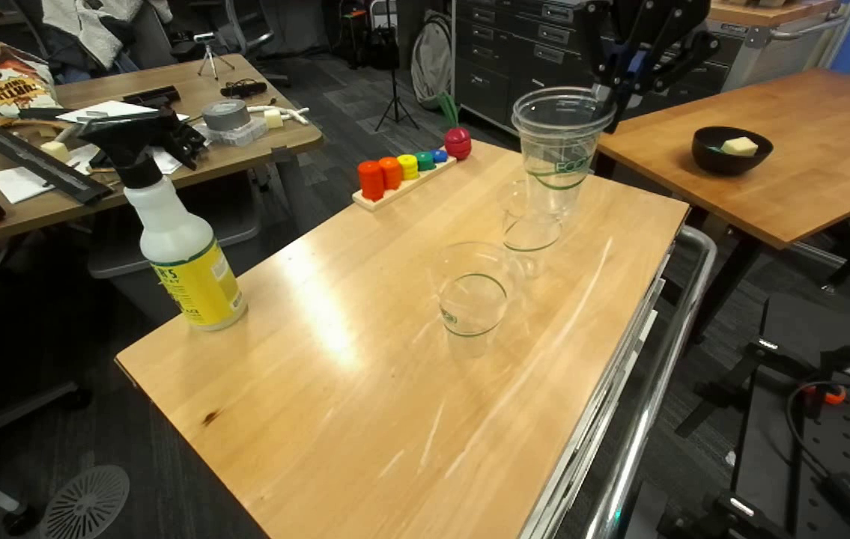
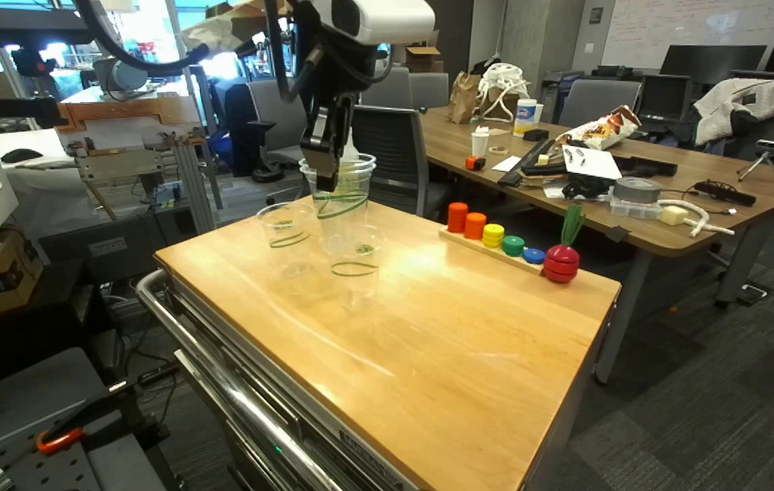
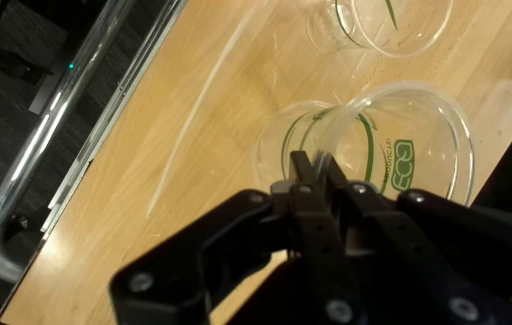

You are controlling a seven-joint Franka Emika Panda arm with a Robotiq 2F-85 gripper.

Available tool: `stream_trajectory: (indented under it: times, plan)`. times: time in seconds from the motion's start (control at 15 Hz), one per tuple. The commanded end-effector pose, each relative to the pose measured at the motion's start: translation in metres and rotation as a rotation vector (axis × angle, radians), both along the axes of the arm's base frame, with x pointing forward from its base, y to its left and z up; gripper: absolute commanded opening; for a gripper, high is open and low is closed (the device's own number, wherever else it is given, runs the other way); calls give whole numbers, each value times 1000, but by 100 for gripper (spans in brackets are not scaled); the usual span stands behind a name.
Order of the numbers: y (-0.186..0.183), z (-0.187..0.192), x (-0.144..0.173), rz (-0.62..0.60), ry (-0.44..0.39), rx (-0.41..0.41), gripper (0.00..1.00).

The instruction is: Stack the cups together

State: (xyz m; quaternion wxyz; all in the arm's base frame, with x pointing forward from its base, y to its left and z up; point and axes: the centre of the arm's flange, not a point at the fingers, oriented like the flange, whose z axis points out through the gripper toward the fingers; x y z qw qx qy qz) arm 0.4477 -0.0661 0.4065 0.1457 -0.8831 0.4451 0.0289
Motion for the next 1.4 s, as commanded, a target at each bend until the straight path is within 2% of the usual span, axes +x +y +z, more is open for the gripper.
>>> stream_trajectory:
  times: [0.0,0.53,0.6,0.73,1.27,1.33]
  plan:
    - [-2,-16,1,-12,-3,5,2]
    - [4,-45,16,8,-26,3,4]
    - [5,-46,16,19,-27,1,28]
    - [8,-46,14,53,-26,-2,39]
    - [16,-49,11,135,9,-69,100]
    - [17,-50,11,144,16,-83,100]
